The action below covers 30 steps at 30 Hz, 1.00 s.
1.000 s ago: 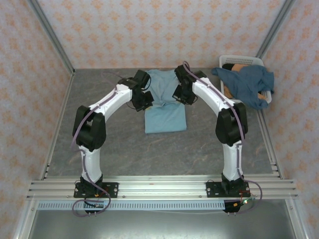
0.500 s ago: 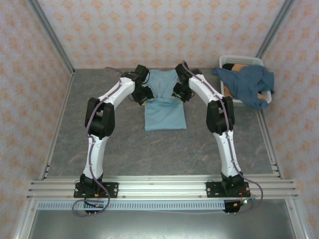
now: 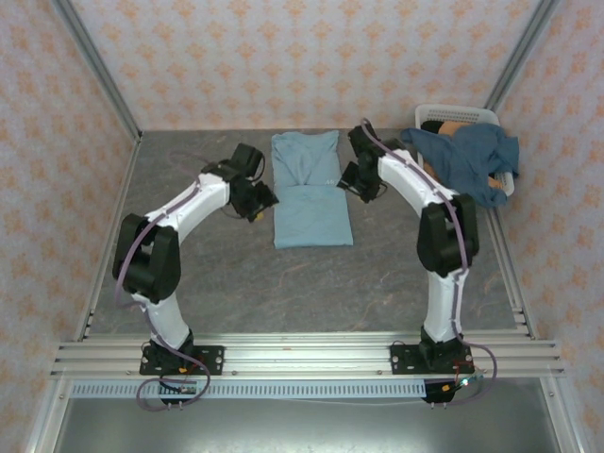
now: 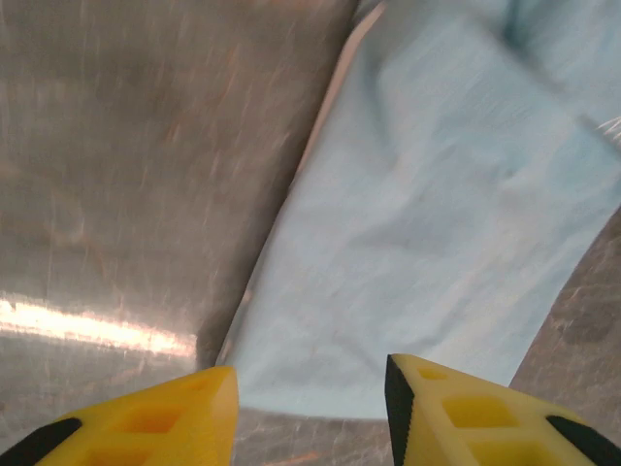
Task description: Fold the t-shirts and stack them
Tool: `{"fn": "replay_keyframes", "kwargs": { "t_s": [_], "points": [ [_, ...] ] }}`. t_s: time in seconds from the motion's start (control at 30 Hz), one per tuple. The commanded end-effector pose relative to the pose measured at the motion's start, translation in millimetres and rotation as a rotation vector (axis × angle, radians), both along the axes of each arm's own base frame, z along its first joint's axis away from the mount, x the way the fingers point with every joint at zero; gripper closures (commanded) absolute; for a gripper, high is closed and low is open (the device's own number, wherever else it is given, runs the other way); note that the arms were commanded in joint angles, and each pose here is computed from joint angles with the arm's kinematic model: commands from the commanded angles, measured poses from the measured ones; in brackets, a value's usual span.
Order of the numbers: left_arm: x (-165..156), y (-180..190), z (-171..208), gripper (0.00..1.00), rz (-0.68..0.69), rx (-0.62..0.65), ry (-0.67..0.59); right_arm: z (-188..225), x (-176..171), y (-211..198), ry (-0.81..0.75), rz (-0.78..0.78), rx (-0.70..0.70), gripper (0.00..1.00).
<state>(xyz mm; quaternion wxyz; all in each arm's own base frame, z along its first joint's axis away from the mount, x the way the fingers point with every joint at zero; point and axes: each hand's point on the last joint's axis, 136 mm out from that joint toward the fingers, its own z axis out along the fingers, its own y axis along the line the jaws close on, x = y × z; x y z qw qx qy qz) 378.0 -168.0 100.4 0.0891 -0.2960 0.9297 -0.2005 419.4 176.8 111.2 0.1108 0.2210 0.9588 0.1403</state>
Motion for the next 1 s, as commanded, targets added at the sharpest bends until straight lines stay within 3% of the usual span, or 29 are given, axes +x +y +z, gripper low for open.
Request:
{"fn": "replay_keyframes", "kwargs": {
  "t_s": [0.0,0.13,0.3,0.43,0.57,0.63,0.77,0.97],
  "points": [
    [-23.8,-19.7,-22.8,0.48,0.072,-0.108,0.067,-7.5,-29.3,2.5,-0.001,-0.006,0.065,0.49],
    [-39.9,-32.8,-45.3,0.44,0.129,-0.182,0.118,-27.3,-67.1,1.3,0.055,-0.032,0.133,0.47],
    [-41.9,-35.1,-64.3,0.47,0.160,-0.174,0.173,-37.6,-83.3,-2.8,0.091,-0.045,0.138,0.47],
    [-38.3,-37.6,-78.9,0.59,0.154,-0.152,0.196,-42.8,-87.3,-2.7,0.112,-0.047,0.140,0.47],
    [-26.6,-37.9,-86.4,0.87,0.157,-0.128,0.183,-50.5,-91.9,-1.2,0.133,-0.063,0.142,0.47],
    [-19.7,-39.3,-81.6,0.95,0.154,-0.128,0.162,-53.7,-93.1,0.0,0.143,-0.070,0.139,0.47],
    [-16.2,-40.2,-84.8,1.00,0.144,-0.113,0.171,-64.6,-90.6,7.0,0.155,-0.083,0.160,0.47],
    [-19.7,-37.3,-80.8,1.00,0.128,-0.094,0.175,-80.5,-83.1,14.7,0.205,-0.108,0.157,0.51]
  ]
}}
